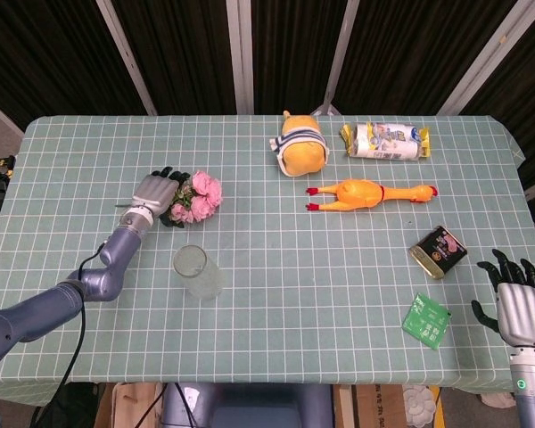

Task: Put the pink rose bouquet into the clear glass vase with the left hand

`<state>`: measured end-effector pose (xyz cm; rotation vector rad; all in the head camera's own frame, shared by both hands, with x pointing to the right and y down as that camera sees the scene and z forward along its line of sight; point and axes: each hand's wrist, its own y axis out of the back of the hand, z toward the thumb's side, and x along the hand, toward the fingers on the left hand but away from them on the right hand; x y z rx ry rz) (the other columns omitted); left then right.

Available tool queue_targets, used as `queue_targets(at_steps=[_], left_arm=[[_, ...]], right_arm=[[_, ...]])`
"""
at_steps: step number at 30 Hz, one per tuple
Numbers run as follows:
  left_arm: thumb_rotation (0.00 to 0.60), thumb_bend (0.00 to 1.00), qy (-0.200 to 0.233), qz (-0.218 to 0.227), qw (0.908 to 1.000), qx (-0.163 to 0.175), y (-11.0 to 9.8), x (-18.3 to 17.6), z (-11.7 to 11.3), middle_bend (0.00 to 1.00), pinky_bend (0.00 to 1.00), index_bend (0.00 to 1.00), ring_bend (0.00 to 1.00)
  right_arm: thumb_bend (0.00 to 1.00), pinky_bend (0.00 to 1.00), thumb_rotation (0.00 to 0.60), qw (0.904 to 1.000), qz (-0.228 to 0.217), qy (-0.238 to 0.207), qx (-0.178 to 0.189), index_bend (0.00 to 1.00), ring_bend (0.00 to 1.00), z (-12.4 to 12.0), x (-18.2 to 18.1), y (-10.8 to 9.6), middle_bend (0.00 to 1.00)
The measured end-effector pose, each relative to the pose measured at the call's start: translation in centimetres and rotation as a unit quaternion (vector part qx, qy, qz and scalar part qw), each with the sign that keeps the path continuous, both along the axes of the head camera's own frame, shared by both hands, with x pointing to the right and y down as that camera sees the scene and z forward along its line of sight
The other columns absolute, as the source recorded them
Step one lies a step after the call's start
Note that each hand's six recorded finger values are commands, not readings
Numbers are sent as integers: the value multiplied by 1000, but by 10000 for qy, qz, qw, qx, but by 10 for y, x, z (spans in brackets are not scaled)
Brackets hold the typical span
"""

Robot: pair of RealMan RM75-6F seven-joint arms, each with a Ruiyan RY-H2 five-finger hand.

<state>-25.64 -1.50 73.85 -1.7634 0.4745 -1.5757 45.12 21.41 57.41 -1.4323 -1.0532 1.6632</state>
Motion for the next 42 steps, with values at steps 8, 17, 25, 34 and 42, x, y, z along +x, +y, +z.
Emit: queue_targets(at_steps=[8,17,25,34,42], left_arm=[[600,279,68,5,9998,210,4,19,2,284,315,196,172],[600,318,-80,126,9997,207,8,22,8,387,377,268,241],[600,421,-113,185,9991,376,7,25,8,497,454,379,311],[600,411,466,-59,9964,712,-11,18,-28,463,417,364,302],[600,394,899,-535,9898,965,-37,-28,-90,433,387,374,277]], right_arm=[[326,88,600,10000,49,-52,5,258,173,0,1,0,122],[326,87,600,9999,79,-120,15,258,174,0,1,0,123],[326,88,600,9998,92,-161,45,258,174,-1,2,0,123],[326,87,600,9998,101,-179,-5,258,174,1,2,1,123],[325,87,600,9997,101,-215,10,258,174,-1,0,1,123]])
